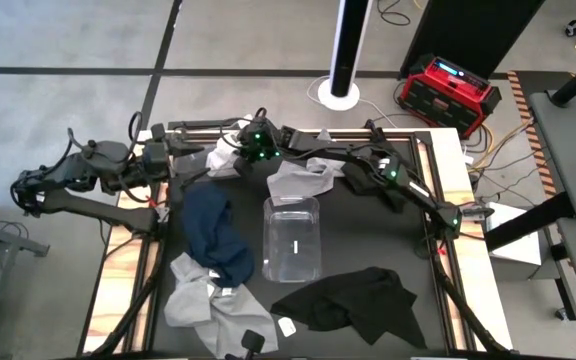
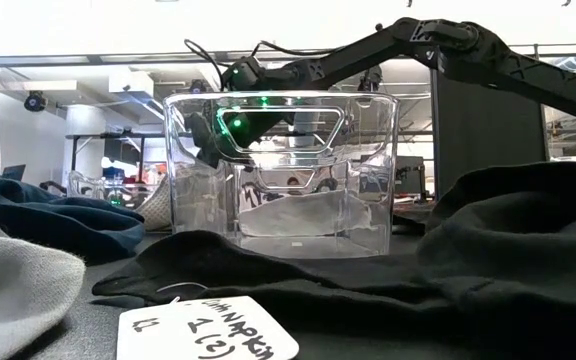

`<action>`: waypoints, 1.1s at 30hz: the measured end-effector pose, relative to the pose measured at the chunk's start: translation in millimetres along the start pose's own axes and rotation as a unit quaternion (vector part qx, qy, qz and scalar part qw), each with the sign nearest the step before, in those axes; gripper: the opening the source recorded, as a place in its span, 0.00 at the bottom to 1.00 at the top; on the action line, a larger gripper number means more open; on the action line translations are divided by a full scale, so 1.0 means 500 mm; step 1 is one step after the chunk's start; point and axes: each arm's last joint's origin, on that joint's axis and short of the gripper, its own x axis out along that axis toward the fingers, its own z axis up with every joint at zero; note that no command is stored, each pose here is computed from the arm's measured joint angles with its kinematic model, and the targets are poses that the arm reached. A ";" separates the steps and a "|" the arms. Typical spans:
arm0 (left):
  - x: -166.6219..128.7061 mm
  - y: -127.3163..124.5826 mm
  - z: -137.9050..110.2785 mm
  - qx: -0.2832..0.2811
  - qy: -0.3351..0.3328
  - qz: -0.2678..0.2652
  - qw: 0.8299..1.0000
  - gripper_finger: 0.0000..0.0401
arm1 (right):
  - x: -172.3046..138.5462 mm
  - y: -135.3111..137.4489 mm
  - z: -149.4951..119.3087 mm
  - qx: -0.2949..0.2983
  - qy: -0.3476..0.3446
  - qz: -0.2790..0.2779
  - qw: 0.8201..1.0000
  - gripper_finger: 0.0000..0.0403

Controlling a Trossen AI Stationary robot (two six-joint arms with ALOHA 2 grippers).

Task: Sort towels by color in basket
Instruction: Put the white towel into the top transparent bin

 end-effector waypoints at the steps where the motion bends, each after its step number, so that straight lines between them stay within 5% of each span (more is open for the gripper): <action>1: 0.000 0.000 -0.001 0.001 0.002 0.000 1.000 0.57 | 0.000 0.000 0.000 0.000 0.000 0.000 1.000 0.03; 10: 0.001 0.000 -0.001 -0.001 0.004 0.000 1.000 0.57 | 0.000 0.000 0.004 -0.002 -0.010 0.001 1.000 0.14; 23: 0.009 -0.002 -0.013 -0.011 0.028 0.020 0.999 0.56 | -0.031 0.004 0.024 -0.053 0.006 -0.005 0.999 0.46; 33: 0.034 -0.013 -0.022 -0.007 0.051 0.027 0.998 0.47 | -0.123 0.010 0.066 -0.092 0.067 -0.035 0.993 0.48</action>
